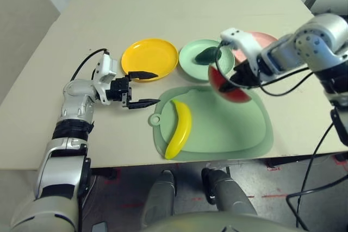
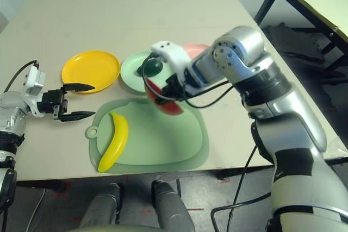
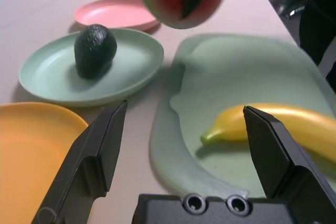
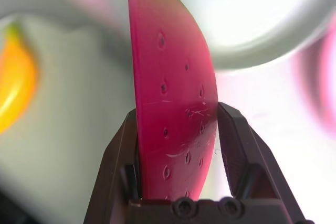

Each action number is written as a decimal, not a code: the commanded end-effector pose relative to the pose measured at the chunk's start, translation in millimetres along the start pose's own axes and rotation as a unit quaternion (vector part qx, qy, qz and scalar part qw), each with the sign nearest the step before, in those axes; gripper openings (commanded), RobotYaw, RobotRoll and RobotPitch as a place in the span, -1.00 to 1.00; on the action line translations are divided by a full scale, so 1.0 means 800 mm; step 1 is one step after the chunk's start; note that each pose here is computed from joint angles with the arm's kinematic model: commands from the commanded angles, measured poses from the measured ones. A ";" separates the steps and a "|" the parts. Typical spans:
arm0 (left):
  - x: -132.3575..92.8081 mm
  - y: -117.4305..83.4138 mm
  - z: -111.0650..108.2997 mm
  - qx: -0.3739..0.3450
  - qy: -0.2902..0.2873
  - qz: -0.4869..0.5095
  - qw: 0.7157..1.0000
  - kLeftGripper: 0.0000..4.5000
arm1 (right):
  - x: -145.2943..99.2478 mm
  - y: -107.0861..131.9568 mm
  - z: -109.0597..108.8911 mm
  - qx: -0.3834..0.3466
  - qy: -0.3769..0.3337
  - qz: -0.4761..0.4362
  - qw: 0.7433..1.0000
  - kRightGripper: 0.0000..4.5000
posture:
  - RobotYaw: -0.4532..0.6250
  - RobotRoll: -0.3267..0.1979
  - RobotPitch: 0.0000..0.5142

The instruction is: Place the fruits into color-matched plates.

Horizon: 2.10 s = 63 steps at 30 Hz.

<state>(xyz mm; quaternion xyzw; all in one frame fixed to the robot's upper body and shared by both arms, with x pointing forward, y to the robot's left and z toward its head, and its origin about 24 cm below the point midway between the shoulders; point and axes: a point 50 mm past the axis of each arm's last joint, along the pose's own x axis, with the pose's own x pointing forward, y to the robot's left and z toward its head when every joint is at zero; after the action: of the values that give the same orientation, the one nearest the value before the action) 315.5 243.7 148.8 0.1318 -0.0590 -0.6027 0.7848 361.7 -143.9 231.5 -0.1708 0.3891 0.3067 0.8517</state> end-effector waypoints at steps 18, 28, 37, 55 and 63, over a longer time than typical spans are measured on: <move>-0.010 -0.010 0.006 -0.001 0.012 0.009 1.000 1.00 | 0.010 -0.115 -0.028 -0.041 -0.045 -0.232 0.971 -0.09 | -0.19 0.25 -0.26; -0.008 -0.011 0.006 -0.002 0.013 0.008 1.000 1.00 | 0.014 -0.113 -0.030 -0.039 -0.053 -0.228 0.971 0.53 | -0.21 0.25 -0.24; -0.007 -0.012 0.005 -0.004 0.013 0.006 1.000 1.00 | 0.007 -0.115 -0.026 -0.042 -0.059 -0.223 0.972 0.99 | -0.21 0.25 -0.22; -0.008 -0.011 0.006 0.000 0.016 0.006 1.000 1.00 | -0.031 -0.004 -0.076 -0.017 -0.234 0.140 0.962 0.99 | -0.22 0.25 -0.20; -0.014 -0.013 0.007 0.000 0.026 0.003 1.000 1.00 | -0.032 0.017 -0.158 -0.011 -0.406 0.175 0.897 0.99 | -0.23 0.25 -0.21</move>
<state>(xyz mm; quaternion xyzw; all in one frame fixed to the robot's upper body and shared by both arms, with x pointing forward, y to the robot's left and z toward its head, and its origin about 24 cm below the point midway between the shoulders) 304.0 248.4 153.6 0.1421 -0.0483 -0.5958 0.7890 273.5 -203.8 163.1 0.0275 0.0785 0.4967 0.8639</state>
